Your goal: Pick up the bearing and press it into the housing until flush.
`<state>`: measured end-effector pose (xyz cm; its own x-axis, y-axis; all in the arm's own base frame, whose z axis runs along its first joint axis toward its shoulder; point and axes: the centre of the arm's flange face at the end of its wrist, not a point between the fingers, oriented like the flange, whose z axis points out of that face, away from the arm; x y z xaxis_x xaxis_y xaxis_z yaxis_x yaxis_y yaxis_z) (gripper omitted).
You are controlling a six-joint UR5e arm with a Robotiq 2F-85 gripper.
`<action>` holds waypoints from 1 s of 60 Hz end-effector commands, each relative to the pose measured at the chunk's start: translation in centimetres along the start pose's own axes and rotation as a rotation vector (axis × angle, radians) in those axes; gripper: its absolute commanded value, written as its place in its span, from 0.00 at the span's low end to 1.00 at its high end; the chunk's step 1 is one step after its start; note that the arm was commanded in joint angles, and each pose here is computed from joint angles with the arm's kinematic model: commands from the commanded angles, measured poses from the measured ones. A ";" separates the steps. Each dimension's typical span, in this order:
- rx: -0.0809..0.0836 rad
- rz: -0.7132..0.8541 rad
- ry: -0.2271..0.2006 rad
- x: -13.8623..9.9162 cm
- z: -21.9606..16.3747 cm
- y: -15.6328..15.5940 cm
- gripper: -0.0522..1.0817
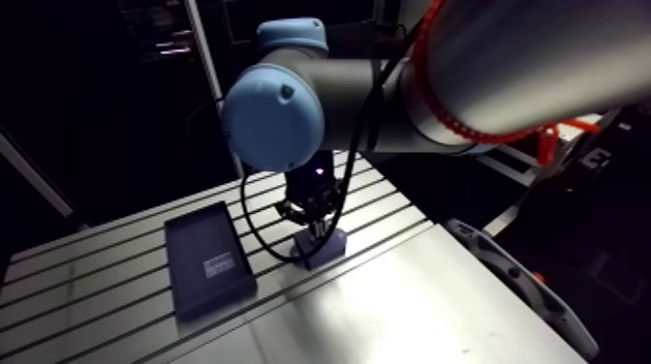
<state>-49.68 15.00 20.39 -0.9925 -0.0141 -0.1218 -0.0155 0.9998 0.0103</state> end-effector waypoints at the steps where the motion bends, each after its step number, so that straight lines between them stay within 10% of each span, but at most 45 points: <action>1: 0.000 0.001 0.000 0.1 0.2 0.1 0.85; 60: 0.009 -0.001 -0.015 0.3 1.1 0.2 0.85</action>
<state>-49.88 15.21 19.44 -0.9908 -0.0153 -0.1341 -0.0158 0.9999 0.0024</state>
